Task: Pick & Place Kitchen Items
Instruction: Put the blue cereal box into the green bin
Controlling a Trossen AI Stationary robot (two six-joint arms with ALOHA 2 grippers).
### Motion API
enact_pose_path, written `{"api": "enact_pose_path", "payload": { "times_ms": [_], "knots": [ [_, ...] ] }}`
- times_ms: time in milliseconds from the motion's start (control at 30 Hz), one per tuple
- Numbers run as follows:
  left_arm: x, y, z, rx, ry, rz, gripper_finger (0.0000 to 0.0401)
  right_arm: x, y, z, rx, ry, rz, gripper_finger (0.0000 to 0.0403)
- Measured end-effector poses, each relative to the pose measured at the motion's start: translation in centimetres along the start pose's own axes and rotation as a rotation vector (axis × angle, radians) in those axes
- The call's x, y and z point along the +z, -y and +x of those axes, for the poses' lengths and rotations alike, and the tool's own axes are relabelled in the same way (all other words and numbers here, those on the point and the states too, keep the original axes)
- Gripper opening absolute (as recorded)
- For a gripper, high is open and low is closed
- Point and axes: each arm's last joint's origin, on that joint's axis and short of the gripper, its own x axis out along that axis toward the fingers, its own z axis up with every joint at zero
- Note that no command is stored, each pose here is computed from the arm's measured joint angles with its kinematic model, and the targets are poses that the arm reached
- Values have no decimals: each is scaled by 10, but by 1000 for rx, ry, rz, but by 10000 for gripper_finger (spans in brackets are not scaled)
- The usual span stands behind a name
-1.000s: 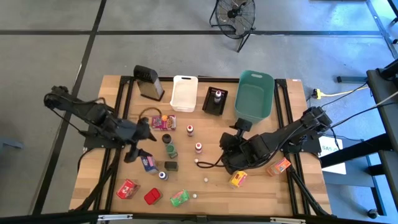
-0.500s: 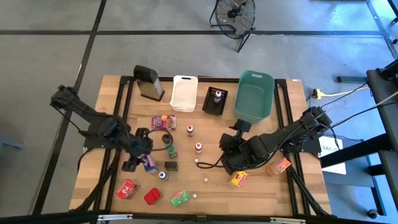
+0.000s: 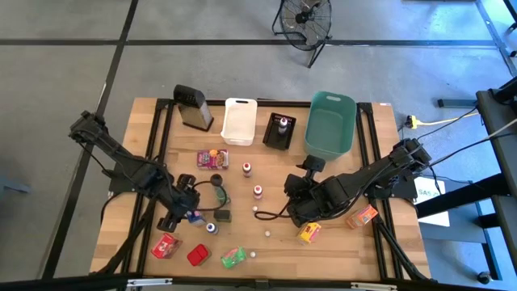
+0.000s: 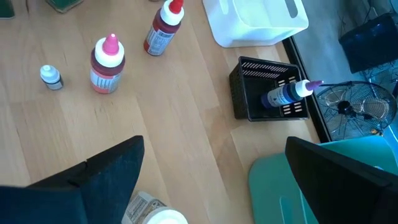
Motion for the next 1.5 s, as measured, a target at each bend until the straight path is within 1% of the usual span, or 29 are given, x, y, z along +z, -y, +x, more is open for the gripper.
{"api": "enact_pose_path", "payload": {
  "times_ms": [67, 200, 367, 600, 867, 1100, 1267, 1333, 1400, 1500],
  "knots": [
    [0, 0, 0, 3, 1, -59, 221, 0, 0, 0, 0, 0, 0, 393],
    [0, 0, 0, 9, 5, -61, 224, 0, 0, 0, 1, 0, 0, 393],
    [0, -1, 0, 43, 15, -65, 239, 0, 0, 0, 2, -2, -1, 393],
    [0, -2, 0, 57, 23, -88, 271, 0, 0, 0, 1, -3, -1, 393],
    [-4, -6, -1, 141, 3, -118, 313, 0, 0, 0, 1, -3, -1, 393],
    [-5, -2, 0, 115, 7, -82, 322, 0, 0, 0, 1, -2, -1, 393],
    [-6, 0, 0, 36, -37, -127, 322, 0, 0, 0, 1, -2, -2, 393],
    [-5, 1, 0, 30, -31, -148, 322, 0, 0, 0, 1, -2, -5, 393],
    [-5, 1, 1, 35, -32, -123, 322, 0, 0, 0, 1, -2, -9, 393],
    [-5, 2, 1, 41, -29, -17, 322, 0, 0, 0, 2, -1, -10, 393]
  ]
}}
